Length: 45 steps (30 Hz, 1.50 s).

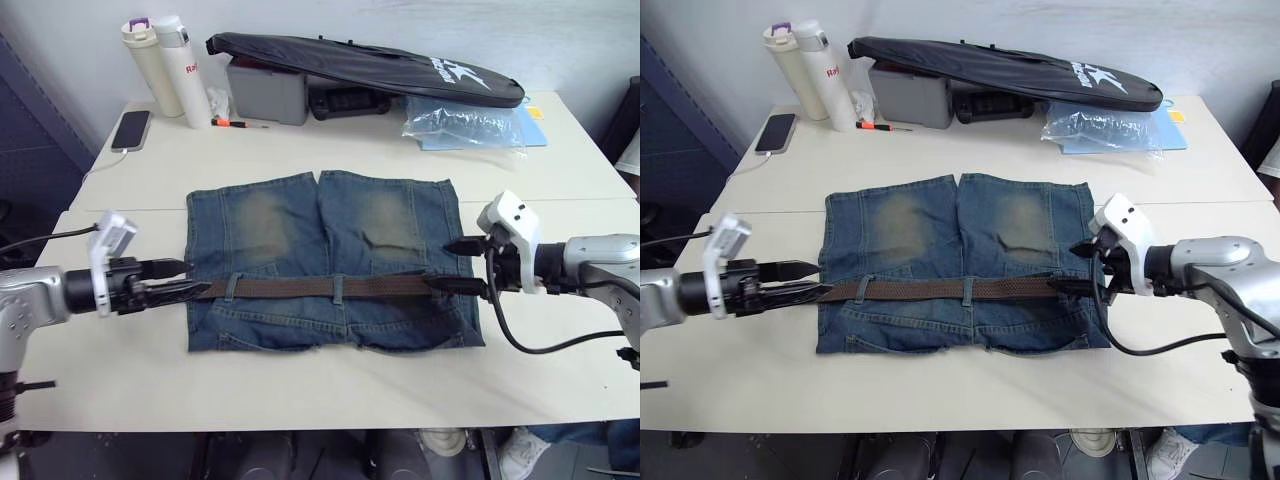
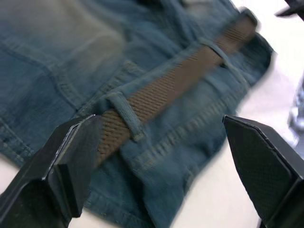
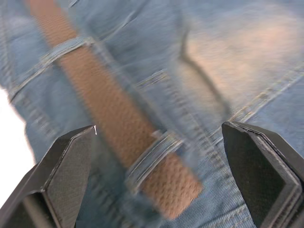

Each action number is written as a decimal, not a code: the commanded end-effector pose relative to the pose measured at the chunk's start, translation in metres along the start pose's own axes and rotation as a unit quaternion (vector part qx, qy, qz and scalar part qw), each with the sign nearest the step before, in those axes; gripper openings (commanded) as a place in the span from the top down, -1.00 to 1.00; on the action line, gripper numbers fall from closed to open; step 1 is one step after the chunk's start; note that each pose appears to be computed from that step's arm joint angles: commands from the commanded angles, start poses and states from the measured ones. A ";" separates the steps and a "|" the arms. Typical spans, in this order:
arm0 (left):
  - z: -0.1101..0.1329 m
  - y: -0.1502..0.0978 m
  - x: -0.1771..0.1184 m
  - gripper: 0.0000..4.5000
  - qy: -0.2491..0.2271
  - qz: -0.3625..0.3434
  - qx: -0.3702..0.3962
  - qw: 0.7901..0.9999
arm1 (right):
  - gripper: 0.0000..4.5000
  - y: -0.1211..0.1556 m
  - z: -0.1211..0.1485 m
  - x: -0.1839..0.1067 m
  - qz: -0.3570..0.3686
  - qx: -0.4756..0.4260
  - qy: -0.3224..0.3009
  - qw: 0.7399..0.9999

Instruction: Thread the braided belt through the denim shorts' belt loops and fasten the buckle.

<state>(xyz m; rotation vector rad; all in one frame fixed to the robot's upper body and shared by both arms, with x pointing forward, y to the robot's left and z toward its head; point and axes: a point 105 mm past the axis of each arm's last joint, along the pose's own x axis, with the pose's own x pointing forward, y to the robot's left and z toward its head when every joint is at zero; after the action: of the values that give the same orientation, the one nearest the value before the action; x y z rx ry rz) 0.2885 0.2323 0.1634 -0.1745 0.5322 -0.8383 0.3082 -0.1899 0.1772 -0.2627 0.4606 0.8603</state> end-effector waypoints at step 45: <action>-0.005 -0.003 0.044 1.00 0.082 -0.102 -0.027 0.991 | 0.99 -0.006 -0.015 0.015 0.028 0.044 -0.060 0.997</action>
<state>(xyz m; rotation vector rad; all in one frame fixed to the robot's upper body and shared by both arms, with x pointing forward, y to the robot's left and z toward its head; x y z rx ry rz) 0.3132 0.2015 0.1316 -0.2702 0.7474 -0.9660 0.3169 -0.1911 0.1392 -0.0113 0.5174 0.8780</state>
